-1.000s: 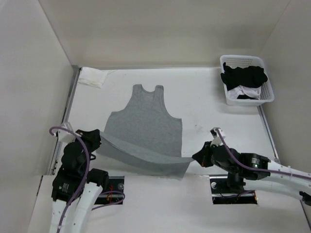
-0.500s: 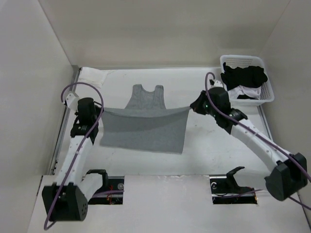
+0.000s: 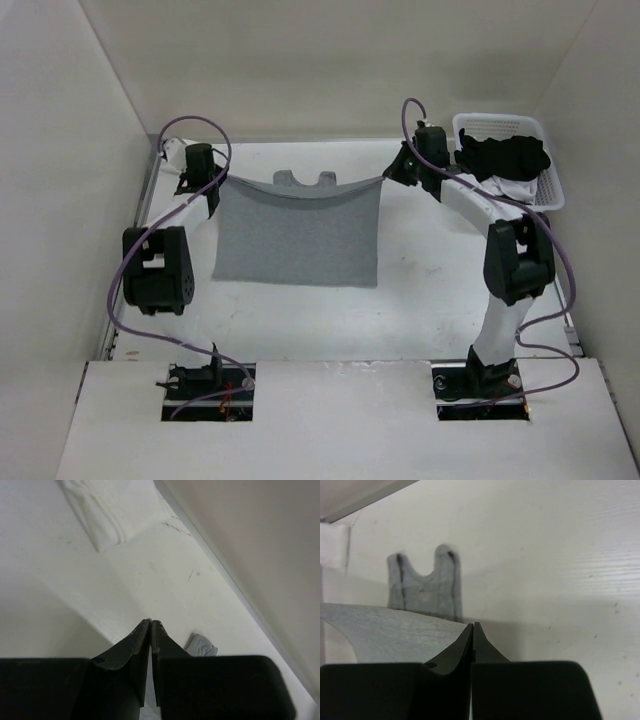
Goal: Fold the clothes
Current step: Fold the tank top
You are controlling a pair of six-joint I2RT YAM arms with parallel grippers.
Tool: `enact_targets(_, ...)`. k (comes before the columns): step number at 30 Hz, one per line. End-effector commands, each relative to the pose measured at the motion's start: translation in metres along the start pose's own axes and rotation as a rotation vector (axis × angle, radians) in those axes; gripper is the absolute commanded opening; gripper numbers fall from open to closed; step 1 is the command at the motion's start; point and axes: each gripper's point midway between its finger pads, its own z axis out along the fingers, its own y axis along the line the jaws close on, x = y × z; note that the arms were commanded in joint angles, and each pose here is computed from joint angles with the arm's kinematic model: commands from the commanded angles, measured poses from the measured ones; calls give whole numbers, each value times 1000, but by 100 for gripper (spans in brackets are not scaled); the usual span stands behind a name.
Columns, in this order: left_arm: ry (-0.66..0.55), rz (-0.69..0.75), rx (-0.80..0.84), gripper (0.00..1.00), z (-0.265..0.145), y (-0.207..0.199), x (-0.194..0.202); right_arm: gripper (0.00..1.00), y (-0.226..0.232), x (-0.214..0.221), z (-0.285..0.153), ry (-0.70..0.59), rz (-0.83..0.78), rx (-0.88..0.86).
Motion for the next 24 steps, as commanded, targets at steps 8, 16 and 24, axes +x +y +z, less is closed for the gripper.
enact_targets(8,-38,-24,151,41,6,-48,-20,37,-14,-18,32,-41,18,58)
enact_targets(16,-16,5,103,40,-114,32,46,37,-7,52,-51,-117,-12,39)
enact_targets(24,118,34,-100,43,-165,150,86,30,-44,184,-98,44,62,64)
